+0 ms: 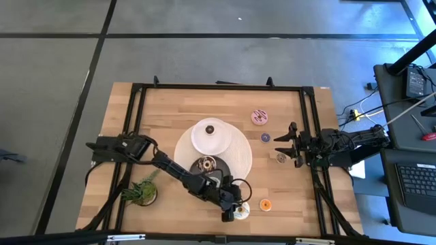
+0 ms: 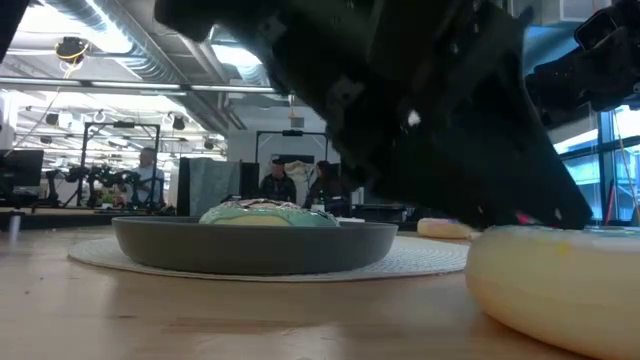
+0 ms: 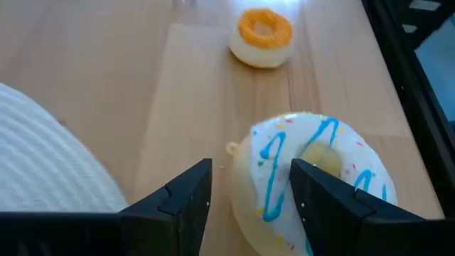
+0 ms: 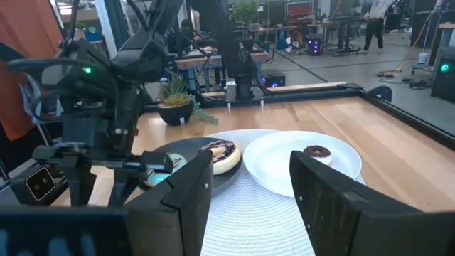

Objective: Pick & Place donuts
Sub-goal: Put the large white donut on the black plate

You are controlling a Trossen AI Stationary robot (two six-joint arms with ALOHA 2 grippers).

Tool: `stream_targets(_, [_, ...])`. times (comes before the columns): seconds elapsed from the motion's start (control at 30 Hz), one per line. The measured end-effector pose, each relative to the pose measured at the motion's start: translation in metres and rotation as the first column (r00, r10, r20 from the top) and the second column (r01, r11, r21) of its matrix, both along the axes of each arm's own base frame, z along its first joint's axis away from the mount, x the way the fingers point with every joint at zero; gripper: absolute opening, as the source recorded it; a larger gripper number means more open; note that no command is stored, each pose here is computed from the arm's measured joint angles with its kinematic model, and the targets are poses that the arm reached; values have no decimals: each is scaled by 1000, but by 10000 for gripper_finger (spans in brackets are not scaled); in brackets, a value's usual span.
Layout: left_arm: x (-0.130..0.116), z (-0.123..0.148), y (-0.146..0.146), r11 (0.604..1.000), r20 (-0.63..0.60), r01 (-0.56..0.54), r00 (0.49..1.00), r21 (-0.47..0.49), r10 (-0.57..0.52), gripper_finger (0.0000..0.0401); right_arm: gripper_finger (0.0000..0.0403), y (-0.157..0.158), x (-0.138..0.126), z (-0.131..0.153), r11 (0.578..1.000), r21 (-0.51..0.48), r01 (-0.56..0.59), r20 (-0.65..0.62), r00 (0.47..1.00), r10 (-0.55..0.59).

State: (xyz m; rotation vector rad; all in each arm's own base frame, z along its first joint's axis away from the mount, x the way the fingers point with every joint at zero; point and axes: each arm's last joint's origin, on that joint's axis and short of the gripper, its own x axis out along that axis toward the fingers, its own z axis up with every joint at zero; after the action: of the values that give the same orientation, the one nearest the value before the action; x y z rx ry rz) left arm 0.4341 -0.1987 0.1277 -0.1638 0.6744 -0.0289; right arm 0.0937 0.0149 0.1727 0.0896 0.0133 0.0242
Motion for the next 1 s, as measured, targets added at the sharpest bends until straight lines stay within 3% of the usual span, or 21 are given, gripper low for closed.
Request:
stream_targets(0.33, [-2,-8,-8,1000,-9,21,1000,0,-21,163,188,0,0,0,1000,0,0,-1,1000,0])
stream_targets(0.8, [-2,-8,-8,1000,-13,23,1000,-1,-23,73,188,0,0,0,1000,0,0,0,1000,0])
stream_targets(1.0, [-5,17,-4,1000,12,23,1000,-17,-23,41,188,0,0,0,1000,0,0,0,1000,0])
